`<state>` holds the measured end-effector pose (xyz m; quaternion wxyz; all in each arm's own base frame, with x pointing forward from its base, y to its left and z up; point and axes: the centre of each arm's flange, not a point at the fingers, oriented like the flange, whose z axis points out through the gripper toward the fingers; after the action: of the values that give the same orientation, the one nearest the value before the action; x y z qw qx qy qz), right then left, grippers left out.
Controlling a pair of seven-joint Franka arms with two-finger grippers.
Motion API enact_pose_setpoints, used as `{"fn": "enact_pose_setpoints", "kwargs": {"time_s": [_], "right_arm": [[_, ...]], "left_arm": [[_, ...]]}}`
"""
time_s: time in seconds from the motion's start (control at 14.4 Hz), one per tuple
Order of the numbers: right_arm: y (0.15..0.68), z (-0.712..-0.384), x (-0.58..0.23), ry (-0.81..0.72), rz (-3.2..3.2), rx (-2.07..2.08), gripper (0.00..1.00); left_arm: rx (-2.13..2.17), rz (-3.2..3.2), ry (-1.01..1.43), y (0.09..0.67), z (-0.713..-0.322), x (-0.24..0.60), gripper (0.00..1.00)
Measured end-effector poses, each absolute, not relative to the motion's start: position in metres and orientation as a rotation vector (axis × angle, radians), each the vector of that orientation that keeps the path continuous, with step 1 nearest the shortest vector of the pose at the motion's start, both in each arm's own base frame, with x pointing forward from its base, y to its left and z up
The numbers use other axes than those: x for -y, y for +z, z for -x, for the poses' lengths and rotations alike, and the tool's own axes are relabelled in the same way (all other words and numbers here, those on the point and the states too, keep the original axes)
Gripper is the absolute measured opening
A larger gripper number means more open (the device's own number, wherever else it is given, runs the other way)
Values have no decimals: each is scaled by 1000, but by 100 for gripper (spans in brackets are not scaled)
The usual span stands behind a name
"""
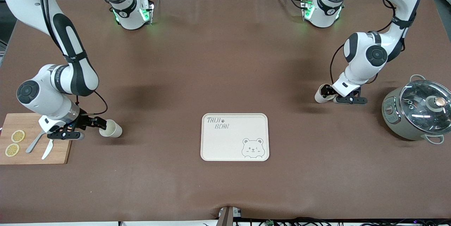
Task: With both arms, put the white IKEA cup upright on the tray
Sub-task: 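Grasp the pot-side cup with the left gripper while the right gripper grasps the other, then carry the held cup onto the tray with the left gripper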
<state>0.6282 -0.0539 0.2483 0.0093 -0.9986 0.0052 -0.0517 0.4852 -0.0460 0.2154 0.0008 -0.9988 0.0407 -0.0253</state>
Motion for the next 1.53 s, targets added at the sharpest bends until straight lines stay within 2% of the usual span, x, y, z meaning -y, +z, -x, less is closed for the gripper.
{"fn": "enact_pose_setpoints", "kwargs": {"time_s": [0.49, 0.76, 0.97, 1.04, 1.11, 1.18, 1.32, 1.39, 1.53], "right_arm": [[229, -631, 51, -206, 3124, -10, 100], [224, -631, 45, -204, 3124, 4, 100], [224, -631, 45, -204, 3124, 4, 100], [224, -631, 45, -204, 3124, 4, 96], [224, -631, 44, -204, 3124, 6, 96], [224, -632, 43, -204, 3124, 8, 88], [224, -632, 42, -203, 3123, 11, 66], [224, -632, 42, -203, 3123, 11, 53], [223, -631, 42, -201, 3123, 12, 35]], "left_arm": [[-112, 3138, -124, 222, -491, 46, 3], [-2, 3146, -161, 259, -515, 61, 4], [25, 3140, -67, 318, -556, 77, 4], [39, 3137, -52, 343, -570, 78, 4], [74, 3135, -50, 364, -582, 79, 4], [127, 3136, -60, 377, -590, 84, 4], [253, 3143, -79, 380, -601, 114, 4], [334, 3152, -83, 374, -607, 137, 4], [512, 3185, -138, 350, -621, 196, 4]]}}
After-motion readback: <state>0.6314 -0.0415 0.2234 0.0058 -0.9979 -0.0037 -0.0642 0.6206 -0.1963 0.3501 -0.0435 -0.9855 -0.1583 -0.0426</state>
